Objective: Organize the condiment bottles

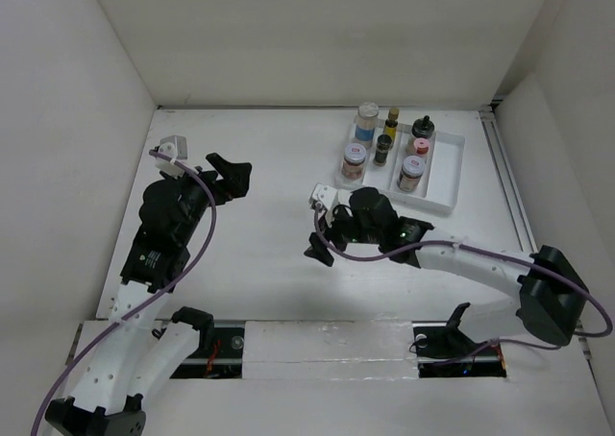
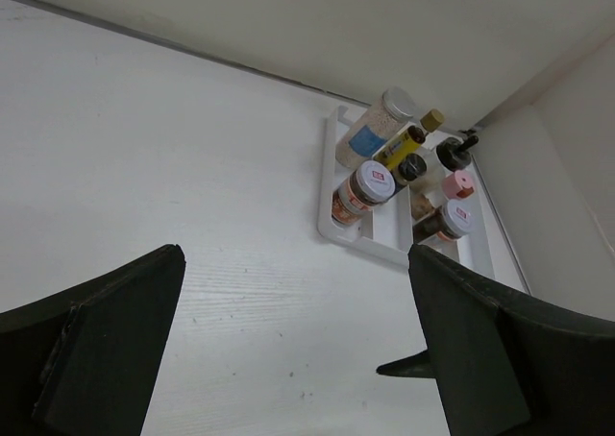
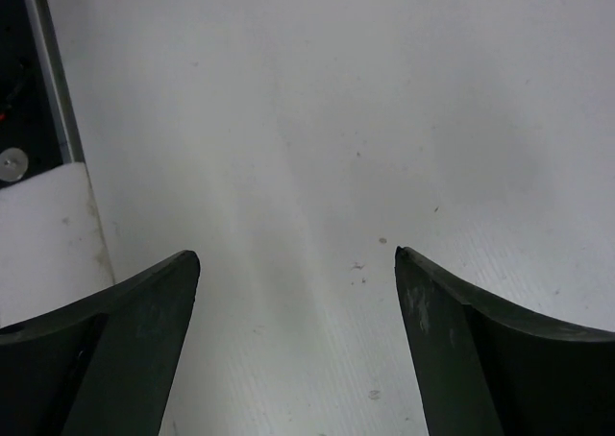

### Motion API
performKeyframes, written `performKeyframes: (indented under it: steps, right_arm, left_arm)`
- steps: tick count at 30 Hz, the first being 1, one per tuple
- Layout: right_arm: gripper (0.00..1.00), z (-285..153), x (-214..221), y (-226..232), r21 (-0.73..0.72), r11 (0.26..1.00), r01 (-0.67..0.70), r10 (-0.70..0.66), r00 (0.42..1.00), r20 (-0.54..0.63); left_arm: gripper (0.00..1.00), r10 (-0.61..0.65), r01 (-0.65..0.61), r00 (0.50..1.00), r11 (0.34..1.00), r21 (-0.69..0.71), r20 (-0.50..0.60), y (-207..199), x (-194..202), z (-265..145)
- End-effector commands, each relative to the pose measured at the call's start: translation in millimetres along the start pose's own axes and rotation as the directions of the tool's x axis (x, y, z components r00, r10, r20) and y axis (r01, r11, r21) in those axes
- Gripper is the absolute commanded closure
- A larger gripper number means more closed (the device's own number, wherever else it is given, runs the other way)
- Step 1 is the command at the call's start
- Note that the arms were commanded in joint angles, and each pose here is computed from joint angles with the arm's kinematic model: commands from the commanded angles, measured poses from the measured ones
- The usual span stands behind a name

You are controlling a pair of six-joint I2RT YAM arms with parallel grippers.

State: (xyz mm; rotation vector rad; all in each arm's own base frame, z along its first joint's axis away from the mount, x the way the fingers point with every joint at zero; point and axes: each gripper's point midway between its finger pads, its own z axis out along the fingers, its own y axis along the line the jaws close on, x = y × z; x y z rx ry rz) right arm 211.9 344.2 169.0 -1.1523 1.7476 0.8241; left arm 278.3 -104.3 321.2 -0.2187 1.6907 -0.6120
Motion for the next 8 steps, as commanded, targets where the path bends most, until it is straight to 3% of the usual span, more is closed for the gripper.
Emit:
performKeyframes:
  steps: [1, 8]
  right_arm:
    - [0.11, 7.7, 3.7, -0.9, 0.022, 0.999, 0.025, -0.024, 1.0, -0.017]
    - [0.07, 15.3, -0.5, -8.6, 0.051, 0.998, 0.026, -0.025, 1.0, -0.016]
  left_arm:
    - [0.01, 0.018, -0.02, 0.999, 0.999, 0.035, 0.041, -6.6, -9.8, -1.2]
    - [0.01, 0.018, -0.019, 0.999, 0.999, 0.026, 0.047, -5.0, -10.7, -1.0]
